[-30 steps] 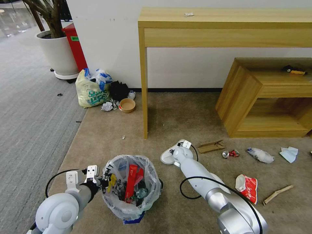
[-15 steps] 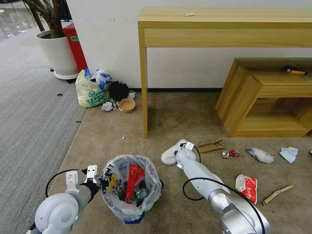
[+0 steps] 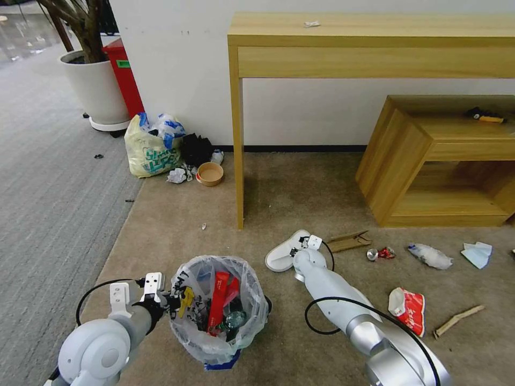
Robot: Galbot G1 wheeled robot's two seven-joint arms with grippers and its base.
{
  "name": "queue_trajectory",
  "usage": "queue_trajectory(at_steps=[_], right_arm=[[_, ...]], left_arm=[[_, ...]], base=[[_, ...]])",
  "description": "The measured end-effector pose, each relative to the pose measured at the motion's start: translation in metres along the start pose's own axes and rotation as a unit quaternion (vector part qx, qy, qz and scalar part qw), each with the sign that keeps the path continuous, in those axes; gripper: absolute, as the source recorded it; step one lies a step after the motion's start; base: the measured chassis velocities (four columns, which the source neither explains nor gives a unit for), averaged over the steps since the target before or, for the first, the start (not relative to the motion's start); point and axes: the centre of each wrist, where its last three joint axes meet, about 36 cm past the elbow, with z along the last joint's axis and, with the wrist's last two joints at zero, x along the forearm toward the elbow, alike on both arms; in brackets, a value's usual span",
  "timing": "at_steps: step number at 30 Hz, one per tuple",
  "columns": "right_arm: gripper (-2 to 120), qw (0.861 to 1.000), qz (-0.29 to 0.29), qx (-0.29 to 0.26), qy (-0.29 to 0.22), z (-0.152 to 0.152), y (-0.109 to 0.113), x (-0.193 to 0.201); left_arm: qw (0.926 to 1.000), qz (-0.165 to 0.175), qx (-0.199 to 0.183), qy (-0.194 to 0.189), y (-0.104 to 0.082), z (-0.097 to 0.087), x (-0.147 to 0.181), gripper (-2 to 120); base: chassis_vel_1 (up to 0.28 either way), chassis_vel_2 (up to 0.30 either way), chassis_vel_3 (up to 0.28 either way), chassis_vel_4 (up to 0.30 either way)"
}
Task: Pick up the trash bin and place the garbage on the floor into it.
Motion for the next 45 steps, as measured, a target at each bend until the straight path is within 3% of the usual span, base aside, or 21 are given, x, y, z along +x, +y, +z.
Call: queue_trajectory(at_steps=[7,13,21,38,45], right_arm=[[0,0.998,-0.027,0.028,-0.043,-0.003,-0.009,0.007],[2,0.999,-0.047,-0.002,-0.012,-0.007,0.007,0.013],[32,0.999,-0.032,-0.014,0.036,0.000,0.040,0.014],[93,0.999,-0.021,-0.026,0.043,-0.016,0.028,0.012],[100,0.998,-0.015,-0.028,0.050,-0.015,0.024,0.008]], left_arm=[[1.0000,0.002,-0.002,-0.002,-0.001,0.000,0.003,0],[1.0000,0.002,-0.003,-0.001,-0.001,0.001,0.004,0],[1.0000,0.002,-0.004,-0.003,-0.001,0.001,0.004,0],[1.0000,0.004,-0.005,-0.003,0.000,0.001,0.004,0],[1.0000,0.003,-0.004,-0.001,0.001,0.002,0.003,0]], base=[[0.000,0.000,0.000,0.000],[0.000,0.000,0.000,0.000],[0.000,0.000,0.000,0.000],[0.000,0.000,0.000,0.000],[0.000,0.000,0.000,0.000]])
